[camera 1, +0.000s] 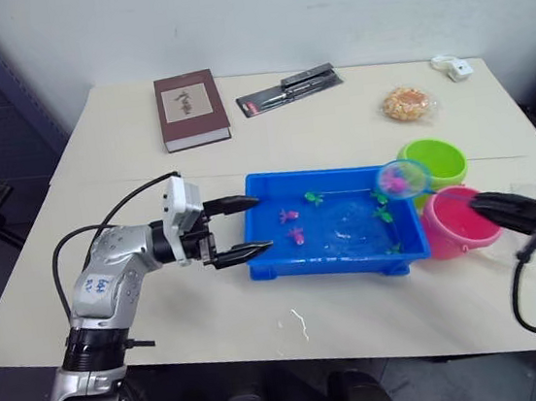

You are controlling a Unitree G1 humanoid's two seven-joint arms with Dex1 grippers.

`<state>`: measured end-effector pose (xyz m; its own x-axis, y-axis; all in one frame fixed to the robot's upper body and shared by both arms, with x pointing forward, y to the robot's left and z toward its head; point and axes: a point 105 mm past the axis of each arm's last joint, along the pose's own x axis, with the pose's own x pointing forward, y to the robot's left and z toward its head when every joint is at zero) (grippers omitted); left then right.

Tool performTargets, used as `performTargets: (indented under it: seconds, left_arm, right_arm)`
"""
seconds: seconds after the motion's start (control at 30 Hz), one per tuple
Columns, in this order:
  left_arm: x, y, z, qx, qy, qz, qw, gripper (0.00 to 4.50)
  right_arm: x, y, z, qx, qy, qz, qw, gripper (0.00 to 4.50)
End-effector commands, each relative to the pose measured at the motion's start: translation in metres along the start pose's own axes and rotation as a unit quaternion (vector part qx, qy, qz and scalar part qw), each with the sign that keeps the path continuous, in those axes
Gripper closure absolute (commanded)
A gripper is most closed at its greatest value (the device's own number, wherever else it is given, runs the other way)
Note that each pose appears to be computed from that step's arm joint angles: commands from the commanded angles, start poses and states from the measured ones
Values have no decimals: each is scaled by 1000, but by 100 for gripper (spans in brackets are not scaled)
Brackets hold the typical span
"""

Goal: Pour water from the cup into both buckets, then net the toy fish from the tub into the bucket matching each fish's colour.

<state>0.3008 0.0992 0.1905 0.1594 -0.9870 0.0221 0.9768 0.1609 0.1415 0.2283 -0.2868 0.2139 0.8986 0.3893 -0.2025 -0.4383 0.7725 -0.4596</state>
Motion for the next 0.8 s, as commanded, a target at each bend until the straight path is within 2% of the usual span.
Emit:
performTargets:
  seconds: [0.03, 0.13, 0.17, 0.47, 0.53, 0.57, 0.6, 0.67, 0.8]
  left_arm:
    - [9, -4, 16, 18, -25, -24, 999, 1]
    - [15, -4, 16, 17, -26, -34, 999, 1]
    - [17, -4, 15, 17, -27, -39, 999, 1]
    - [26, -4, 14, 14, -31, -57, 998, 1]
    - [24, -4, 14, 15, -29, -57, 998, 1]
    - [21, -3, 13, 15, -25, -54, 998, 1]
    - [20, -3, 12, 14, -23, -52, 998, 1]
    - [19, -2, 12, 13, -21, -52, 998, 1]
    - [20, -4, 11, 13, -22, -53, 998, 1]
  right_arm:
    - [-23, -21, -4, -51, 1, -77, 996, 450]
    - [-31, -27, -12, -96, 3, -114, 989, 450]
    - [-34, -28, -22, -128, 23, -130, 983, 450]
    - [-35, -16, -52, -269, 55, -142, 951, 450]
    - [-38, -15, -55, -320, 64, -146, 934, 450]
    - [-39, -9, -58, -368, 75, -132, 918, 450]
    - [-40, -9, -59, -424, 87, -137, 891, 450]
    - [-37, -4, -60, -469, 87, -126, 870, 450]
    - [-37, 4, -67, -500, 91, -122, 852, 450]
